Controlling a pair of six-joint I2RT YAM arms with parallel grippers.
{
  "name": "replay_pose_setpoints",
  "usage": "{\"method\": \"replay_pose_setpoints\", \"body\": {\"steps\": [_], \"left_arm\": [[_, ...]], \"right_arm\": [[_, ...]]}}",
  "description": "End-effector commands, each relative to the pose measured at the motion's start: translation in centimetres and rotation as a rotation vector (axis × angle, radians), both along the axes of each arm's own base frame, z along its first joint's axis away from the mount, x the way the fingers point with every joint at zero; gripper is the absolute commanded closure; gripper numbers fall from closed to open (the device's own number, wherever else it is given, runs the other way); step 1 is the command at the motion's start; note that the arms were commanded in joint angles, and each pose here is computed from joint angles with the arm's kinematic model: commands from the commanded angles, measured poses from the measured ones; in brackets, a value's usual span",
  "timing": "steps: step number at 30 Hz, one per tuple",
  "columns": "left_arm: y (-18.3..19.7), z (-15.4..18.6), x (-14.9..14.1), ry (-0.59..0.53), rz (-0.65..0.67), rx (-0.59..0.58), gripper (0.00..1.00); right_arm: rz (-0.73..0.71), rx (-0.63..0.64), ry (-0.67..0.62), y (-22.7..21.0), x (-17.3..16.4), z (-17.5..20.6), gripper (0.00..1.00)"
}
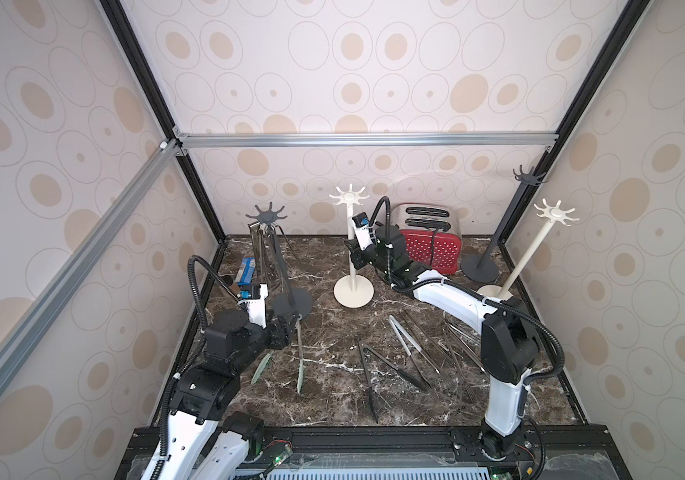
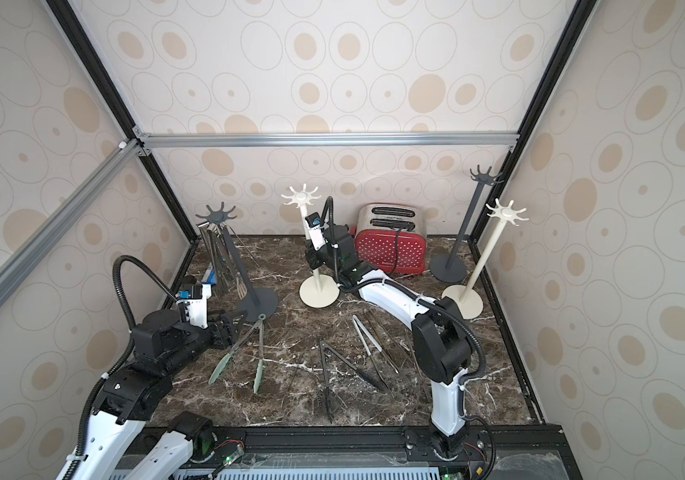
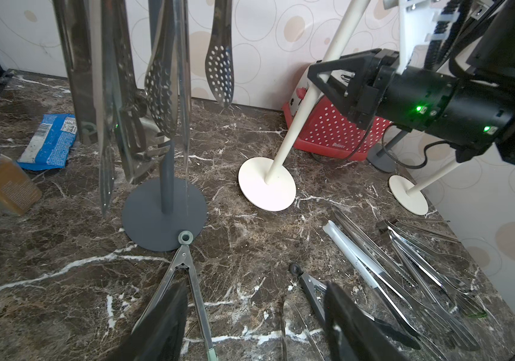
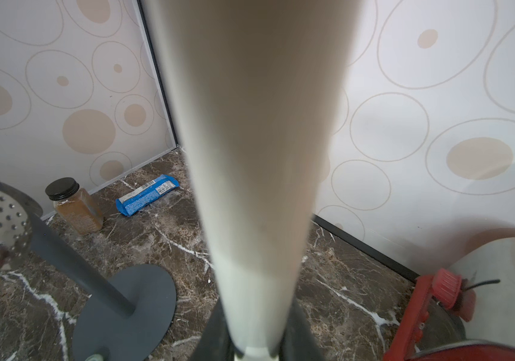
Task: Hang food tongs on kitchen utensil racks
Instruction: Place the rack at the center of the board.
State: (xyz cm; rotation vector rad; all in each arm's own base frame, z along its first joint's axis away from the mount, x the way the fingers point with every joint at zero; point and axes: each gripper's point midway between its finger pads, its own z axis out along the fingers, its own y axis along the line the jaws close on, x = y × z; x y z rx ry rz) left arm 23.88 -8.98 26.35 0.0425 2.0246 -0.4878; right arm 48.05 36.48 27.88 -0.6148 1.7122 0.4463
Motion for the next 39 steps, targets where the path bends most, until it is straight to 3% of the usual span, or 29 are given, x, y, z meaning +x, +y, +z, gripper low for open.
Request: {"method": "replay_pose_setpoints", "body": {"steps": [1, 39], "left_arm": [[0.0, 0.5, 0.1, -0.016, 0.003, -0.015, 0.31], [-0.2, 0.1, 0.3, -0.003, -0.006, -0.014, 0.31]], "right_arm": [[-0.007, 0.155, -0.203, 0.5, 0.4, 8.6, 1.0], [-0.053, 0.118, -0.136, 2.3, 4.2, 3.2, 1.0]]}}
